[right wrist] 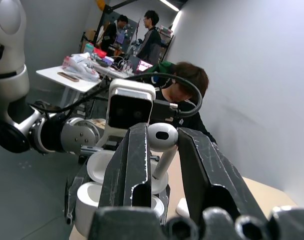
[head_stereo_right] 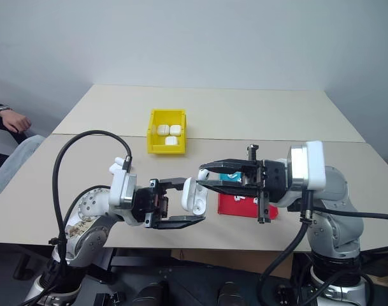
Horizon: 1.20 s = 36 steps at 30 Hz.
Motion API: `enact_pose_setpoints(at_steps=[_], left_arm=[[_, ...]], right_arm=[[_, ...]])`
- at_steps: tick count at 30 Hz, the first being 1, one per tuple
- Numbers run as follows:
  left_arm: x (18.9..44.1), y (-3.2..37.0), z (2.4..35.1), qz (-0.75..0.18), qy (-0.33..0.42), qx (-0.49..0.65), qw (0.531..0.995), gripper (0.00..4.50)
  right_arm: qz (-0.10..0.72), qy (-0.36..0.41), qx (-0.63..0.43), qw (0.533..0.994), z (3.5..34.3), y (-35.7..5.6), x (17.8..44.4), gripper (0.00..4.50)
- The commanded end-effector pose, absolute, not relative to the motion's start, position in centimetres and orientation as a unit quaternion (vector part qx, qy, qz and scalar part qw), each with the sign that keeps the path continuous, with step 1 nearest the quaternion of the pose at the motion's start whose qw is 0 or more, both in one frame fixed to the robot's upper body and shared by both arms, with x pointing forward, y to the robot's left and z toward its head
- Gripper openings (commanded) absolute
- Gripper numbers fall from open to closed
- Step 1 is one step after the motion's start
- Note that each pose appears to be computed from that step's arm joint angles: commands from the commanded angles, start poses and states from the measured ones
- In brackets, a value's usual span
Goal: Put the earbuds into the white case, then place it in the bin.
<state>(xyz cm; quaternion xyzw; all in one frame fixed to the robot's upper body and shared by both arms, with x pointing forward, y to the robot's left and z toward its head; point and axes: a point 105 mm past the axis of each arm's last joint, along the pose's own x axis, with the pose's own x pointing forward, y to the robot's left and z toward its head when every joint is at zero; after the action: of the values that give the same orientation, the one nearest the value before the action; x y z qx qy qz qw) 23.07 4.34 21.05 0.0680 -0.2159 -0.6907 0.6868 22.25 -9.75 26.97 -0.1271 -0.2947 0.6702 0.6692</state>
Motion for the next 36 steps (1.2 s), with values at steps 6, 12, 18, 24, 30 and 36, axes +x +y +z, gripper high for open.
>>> enact_pose_setpoints(at_steps=[6, 12, 18, 24, 30, 36], left_arm=[[22.5, 4.4, 22.0, -0.686, -0.237, 0.078, 0.684, 2.75], [22.7, 4.4, 22.0, -0.684, -0.235, 0.080, 0.686, 2.75], [22.6, 4.4, 22.1, -0.681, -0.238, 0.080, 0.688, 2.75], [22.8, 4.4, 22.0, -0.680, -0.237, 0.081, 0.689, 2.75], [23.1, 4.5, 21.9, -0.680, -0.232, 0.085, 0.690, 2.75], [23.6, 4.4, 21.7, -0.673, -0.228, 0.084, 0.699, 2.75]], right_arm=[[0.663, -0.317, -0.139, 0.664, 26.5, -9.4, 22.8, 0.64], [0.668, -0.314, -0.142, 0.659, 26.0, -9.0, 22.9, 0.64], [0.668, -0.307, -0.148, 0.662, 25.4, -9.1, 22.9, 0.64], [0.666, -0.296, -0.160, 0.666, 24.7, -9.1, 23.2, 0.64], [0.665, -0.294, -0.173, 0.665, 24.4, -9.1, 23.1, 2.21], [0.668, -0.287, -0.189, 0.660, 24.0, -9.5, 23.0, 2.21]])
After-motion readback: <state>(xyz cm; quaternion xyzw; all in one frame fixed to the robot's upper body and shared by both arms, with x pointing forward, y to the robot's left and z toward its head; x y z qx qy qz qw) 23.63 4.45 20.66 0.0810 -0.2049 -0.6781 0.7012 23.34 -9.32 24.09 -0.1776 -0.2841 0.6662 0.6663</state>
